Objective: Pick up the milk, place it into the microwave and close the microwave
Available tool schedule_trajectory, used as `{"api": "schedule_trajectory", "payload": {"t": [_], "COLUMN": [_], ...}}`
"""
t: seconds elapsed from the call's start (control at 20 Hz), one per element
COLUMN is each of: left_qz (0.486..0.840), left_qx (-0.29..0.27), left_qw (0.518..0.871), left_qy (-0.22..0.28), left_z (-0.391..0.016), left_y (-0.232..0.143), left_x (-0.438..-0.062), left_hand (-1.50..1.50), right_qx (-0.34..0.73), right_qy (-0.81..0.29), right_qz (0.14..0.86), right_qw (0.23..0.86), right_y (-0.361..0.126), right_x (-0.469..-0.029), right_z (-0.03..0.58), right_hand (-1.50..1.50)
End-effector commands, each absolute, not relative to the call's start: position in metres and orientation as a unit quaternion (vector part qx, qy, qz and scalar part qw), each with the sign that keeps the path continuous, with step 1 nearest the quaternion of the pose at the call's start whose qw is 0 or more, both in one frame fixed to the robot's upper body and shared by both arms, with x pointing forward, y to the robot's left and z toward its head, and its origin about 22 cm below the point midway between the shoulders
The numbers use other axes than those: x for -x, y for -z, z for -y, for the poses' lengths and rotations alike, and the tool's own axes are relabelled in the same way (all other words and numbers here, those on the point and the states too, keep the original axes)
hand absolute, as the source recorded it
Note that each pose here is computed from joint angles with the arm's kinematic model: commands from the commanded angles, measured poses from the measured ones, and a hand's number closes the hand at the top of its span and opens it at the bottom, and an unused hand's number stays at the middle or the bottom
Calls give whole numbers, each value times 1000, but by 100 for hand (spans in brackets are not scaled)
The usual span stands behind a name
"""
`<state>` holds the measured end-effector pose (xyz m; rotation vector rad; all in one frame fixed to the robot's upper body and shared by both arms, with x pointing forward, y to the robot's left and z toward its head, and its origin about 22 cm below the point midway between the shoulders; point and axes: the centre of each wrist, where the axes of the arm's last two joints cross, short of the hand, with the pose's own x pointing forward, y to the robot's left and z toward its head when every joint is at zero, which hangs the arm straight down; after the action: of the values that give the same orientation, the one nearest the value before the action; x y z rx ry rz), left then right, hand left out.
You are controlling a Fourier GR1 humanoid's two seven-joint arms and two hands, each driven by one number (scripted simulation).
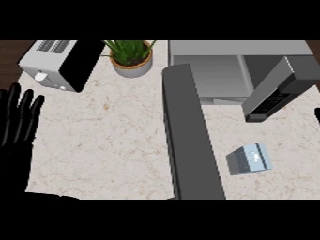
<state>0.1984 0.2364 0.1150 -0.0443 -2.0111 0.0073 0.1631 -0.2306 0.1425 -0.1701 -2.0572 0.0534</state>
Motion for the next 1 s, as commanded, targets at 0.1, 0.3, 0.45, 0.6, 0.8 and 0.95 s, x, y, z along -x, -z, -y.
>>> {"api": "schedule_trajectory", "payload": {"t": [0.1, 0.3, 0.45, 0.6, 0.8, 0.95], "left_qz": [833, 836, 832, 833, 834, 835], "left_qx": [48, 47, 51, 58, 49, 55], "left_qw": [550, 546, 551, 549, 548, 547], "left_qy": [-27, -22, -34, -25, -28, -28], "left_z": [-251, -263, -282, -275, -279, -279], "left_y": [-122, -122, -118, -131, -131, -123], "left_x": [-160, -133, -127, -102, -78, -79], "left_hand": [-150, -150, -150, -150, -150, -150], "right_qx": [70, 93, 120, 126, 148, 159], "right_qy": [-11, 3, 5, 1, 19, 25], "right_qz": [848, 832, 821, 823, 800, 790], "right_qw": [525, 547, 558, 553, 581, 591], "right_y": [-147, -137, -138, -110, -90, -86], "right_x": [-142, -126, -133, -149, -148, -142], "right_z": [215, 213, 226, 231, 231, 234], "right_hand": [-150, -150, -150, -150, -150, -150]}}
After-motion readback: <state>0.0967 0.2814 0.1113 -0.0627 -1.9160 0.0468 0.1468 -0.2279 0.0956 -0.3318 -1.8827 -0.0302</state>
